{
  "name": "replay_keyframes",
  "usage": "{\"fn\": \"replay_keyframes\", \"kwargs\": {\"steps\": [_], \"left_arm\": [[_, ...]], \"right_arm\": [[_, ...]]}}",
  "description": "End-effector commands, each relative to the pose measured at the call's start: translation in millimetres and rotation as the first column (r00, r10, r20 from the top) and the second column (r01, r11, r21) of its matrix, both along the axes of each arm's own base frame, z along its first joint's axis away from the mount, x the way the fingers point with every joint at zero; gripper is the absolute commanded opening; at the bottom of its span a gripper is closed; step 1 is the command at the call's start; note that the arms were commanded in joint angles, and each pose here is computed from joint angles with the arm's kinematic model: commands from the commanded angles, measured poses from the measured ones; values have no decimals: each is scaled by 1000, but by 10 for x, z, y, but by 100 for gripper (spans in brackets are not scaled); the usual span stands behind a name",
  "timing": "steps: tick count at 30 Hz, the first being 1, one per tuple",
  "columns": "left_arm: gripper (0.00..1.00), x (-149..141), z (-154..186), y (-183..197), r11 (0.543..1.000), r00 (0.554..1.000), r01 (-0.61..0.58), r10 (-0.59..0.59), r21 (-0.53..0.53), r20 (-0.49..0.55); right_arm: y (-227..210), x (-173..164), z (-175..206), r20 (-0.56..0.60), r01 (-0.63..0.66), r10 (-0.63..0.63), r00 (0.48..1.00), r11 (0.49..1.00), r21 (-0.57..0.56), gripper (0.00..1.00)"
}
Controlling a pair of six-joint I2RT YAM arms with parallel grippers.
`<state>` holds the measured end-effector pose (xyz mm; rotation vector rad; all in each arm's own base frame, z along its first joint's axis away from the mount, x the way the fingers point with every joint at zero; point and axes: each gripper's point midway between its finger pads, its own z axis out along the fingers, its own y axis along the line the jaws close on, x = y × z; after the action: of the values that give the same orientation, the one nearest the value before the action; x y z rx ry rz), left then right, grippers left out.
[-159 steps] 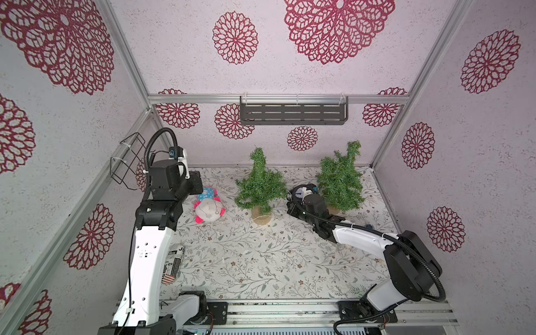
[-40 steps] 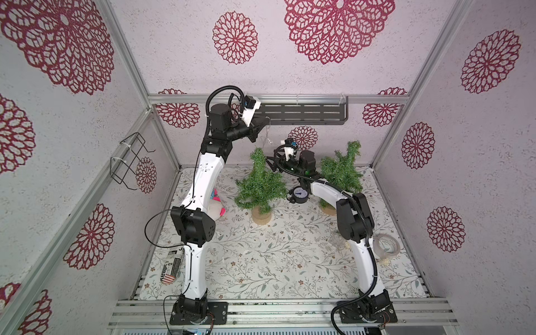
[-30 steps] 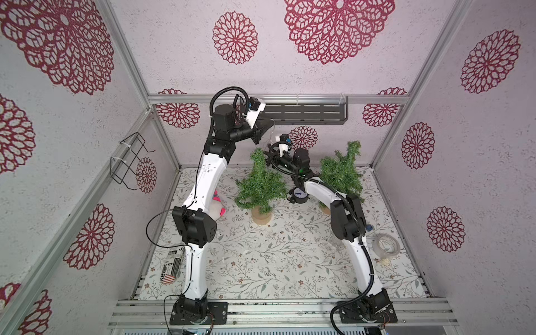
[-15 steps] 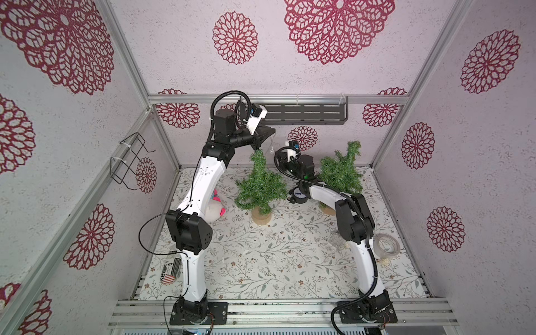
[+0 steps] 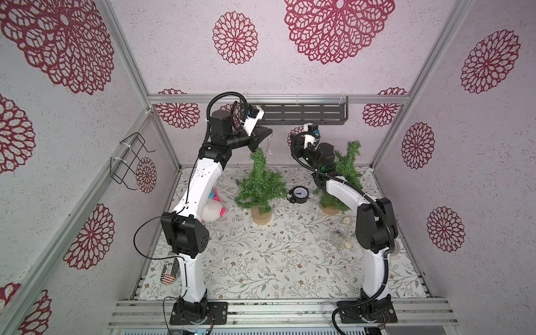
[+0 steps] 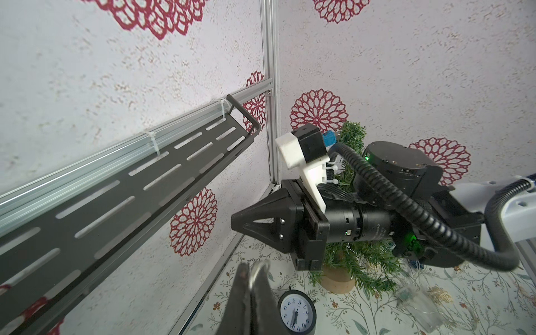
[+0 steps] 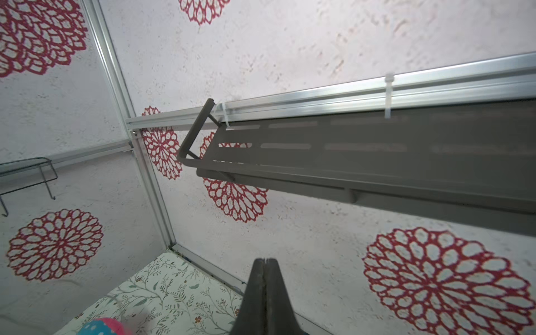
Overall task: Wrap string light around the christmas tree
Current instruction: Wrap the light string around the Christmas tree.
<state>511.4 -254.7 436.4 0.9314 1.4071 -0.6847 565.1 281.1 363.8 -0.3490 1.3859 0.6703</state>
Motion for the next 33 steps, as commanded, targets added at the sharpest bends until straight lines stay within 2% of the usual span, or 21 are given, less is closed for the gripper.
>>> {"fn": "replay_keyframes", "kwargs": {"steps": [1, 4, 7, 9, 11, 17, 22, 25, 27, 31, 33], "left_arm": [[0, -66, 221, -10, 999, 997, 28, -26, -28, 67], [0, -70, 222, -87, 998, 997, 50, -48, -32, 68], [0, -64, 222, -132, 997, 996, 63, -60, -37, 66], [0, -63, 224, -150, 997, 996, 68, -65, -39, 66], [0, -62, 211, -174, 997, 995, 73, -70, -39, 64], [0, -112, 108, -303, 994, 994, 104, -103, -29, 33], [0, -169, 39, -381, 993, 993, 120, -120, -14, 14], [0, -182, 5, -370, 994, 994, 113, -113, -1, 6], [0, -189, 0, -349, 994, 994, 105, -105, 10, 8], [0, -197, 27, -344, 994, 994, 108, -108, 6, 11], [0, -198, 7, -341, 994, 994, 111, -111, 6, 3]], "right_arm": [[186, -285, 66, 31, -139, 139, 990, 990, -10, 18], [403, -503, -65, 88, -237, 240, 967, 971, -40, 53], [527, -615, -114, 115, -289, 294, 949, 955, -59, 79], [558, -626, -153, 118, -300, 305, 945, 952, -58, 90], [602, -621, -171, 125, -310, 315, 941, 949, -59, 93], [755, -438, -137, 166, -261, 263, 950, 965, -35, 92], [804, -198, -55, 207, -207, 192, 959, 977, 52, 85], [742, -150, -18, 219, -177, 154, 964, 980, 88, 71], [690, -159, -17, 222, -166, 142, 965, 982, 92, 66], [625, -140, -16, 215, -165, 145, 966, 983, 78, 36], [575, -122, 9, 213, -158, 139, 967, 985, 75, 26]]}}
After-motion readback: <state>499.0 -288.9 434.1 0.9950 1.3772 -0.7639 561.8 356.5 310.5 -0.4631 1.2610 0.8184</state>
